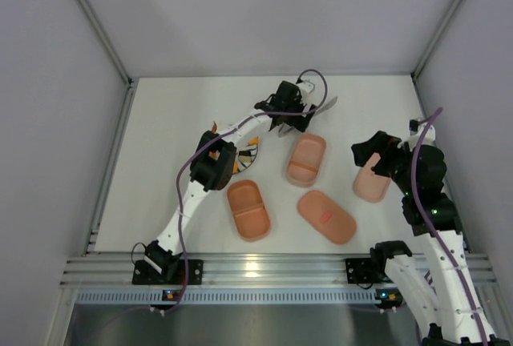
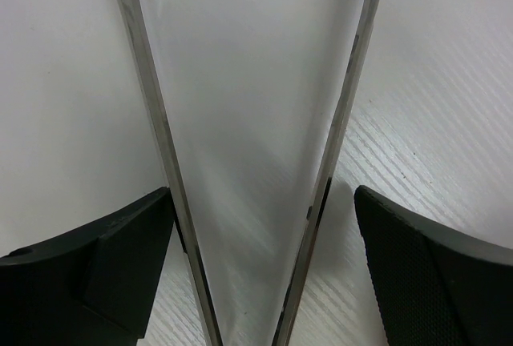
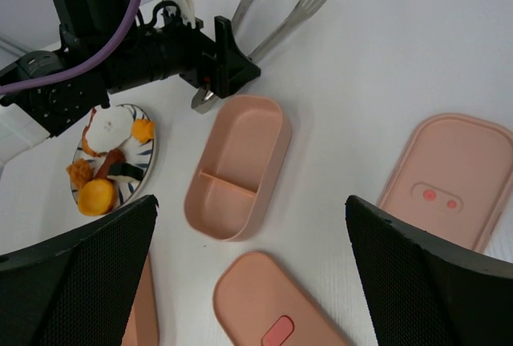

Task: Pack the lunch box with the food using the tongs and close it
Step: Pick up the clamp at the center of the board.

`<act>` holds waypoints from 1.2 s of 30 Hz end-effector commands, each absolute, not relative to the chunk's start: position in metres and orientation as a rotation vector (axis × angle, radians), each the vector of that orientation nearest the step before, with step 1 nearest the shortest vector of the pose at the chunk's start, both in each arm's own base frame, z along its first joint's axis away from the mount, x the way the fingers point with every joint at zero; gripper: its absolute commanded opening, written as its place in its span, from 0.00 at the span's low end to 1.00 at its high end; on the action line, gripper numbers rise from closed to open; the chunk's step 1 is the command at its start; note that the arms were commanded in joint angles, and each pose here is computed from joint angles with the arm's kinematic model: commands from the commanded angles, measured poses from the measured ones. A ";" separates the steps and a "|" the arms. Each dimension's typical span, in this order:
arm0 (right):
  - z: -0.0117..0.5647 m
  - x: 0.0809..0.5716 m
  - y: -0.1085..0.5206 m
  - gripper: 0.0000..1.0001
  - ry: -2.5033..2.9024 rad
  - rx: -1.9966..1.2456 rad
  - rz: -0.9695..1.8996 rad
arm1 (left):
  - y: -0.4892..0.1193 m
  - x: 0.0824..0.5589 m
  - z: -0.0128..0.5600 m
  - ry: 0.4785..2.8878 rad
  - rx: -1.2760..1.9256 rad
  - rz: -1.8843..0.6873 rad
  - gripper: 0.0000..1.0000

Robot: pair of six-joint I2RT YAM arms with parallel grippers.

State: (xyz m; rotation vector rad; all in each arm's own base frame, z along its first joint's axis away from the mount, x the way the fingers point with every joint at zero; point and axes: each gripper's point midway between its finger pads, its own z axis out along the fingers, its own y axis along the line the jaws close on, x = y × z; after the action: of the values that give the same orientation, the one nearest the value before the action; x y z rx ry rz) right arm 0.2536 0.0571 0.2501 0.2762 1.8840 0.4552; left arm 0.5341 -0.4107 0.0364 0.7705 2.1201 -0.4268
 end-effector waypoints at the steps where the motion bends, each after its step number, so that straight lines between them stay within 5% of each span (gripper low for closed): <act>1: 0.247 0.253 0.050 0.99 1.887 0.288 0.419 | -0.420 0.539 0.039 2.094 0.751 -0.448 0.95; 8: 0.247 0.254 0.051 0.99 1.886 0.288 0.428 | -0.415 0.536 0.038 2.120 0.752 -0.437 0.70; 13: 0.248 0.253 0.054 0.99 1.882 0.287 0.449 | -0.407 0.534 0.048 2.136 0.743 -0.400 0.63; 36: 0.249 0.250 0.064 0.99 1.885 0.279 0.518 | -0.350 0.509 0.131 2.081 0.573 -0.244 0.58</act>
State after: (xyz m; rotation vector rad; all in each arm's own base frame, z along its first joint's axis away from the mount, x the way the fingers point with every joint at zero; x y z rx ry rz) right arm 0.2500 0.0649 0.2429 0.2719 1.9109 0.5061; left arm 0.4968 -0.3436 0.0560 0.6688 2.2320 -0.1945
